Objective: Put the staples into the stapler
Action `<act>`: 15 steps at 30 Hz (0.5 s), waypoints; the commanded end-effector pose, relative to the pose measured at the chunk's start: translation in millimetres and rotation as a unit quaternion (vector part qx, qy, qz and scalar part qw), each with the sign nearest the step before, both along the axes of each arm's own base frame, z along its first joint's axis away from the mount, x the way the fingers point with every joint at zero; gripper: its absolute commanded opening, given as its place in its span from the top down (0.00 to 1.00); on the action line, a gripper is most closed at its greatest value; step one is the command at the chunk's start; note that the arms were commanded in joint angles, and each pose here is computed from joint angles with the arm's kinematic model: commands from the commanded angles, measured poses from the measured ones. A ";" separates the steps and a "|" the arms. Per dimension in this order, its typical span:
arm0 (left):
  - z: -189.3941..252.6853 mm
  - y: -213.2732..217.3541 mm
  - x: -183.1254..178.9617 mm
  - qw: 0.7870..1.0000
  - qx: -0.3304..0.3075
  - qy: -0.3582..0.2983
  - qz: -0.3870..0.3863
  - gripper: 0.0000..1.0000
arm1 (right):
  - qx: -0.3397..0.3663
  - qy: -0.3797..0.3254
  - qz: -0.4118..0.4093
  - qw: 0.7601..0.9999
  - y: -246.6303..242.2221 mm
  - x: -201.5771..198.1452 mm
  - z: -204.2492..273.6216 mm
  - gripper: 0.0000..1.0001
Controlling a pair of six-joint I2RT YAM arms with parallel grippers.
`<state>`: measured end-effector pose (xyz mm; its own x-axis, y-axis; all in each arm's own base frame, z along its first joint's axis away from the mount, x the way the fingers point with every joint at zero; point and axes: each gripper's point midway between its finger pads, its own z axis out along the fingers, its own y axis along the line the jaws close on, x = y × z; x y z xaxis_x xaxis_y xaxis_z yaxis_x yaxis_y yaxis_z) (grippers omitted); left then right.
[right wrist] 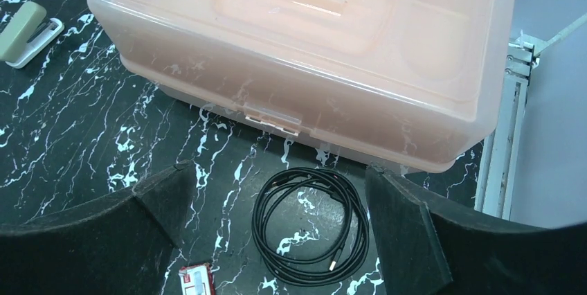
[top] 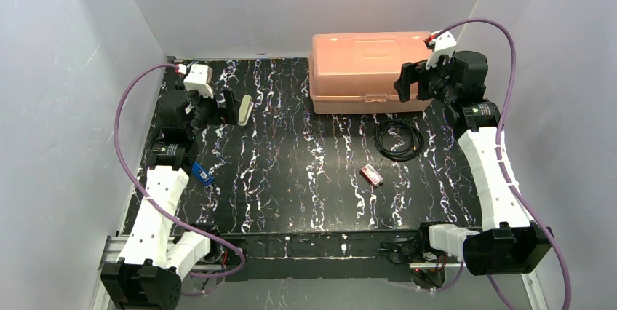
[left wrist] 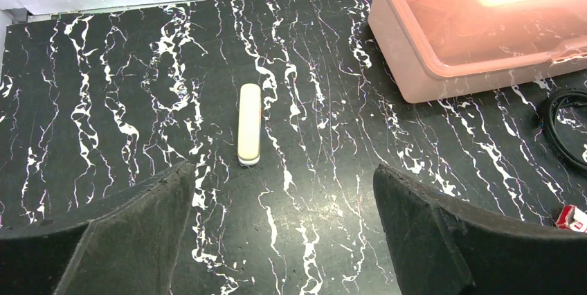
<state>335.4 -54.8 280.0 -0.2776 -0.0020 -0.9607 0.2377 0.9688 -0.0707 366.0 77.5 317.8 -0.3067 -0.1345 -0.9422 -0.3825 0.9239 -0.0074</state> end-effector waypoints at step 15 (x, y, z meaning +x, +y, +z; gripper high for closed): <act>2.3 4.9 -4.7 1.000 0.026 -0.012 -0.002 0.02 | 0.001 -0.031 0.025 0.999 7.1 -2.3 22.0 0.01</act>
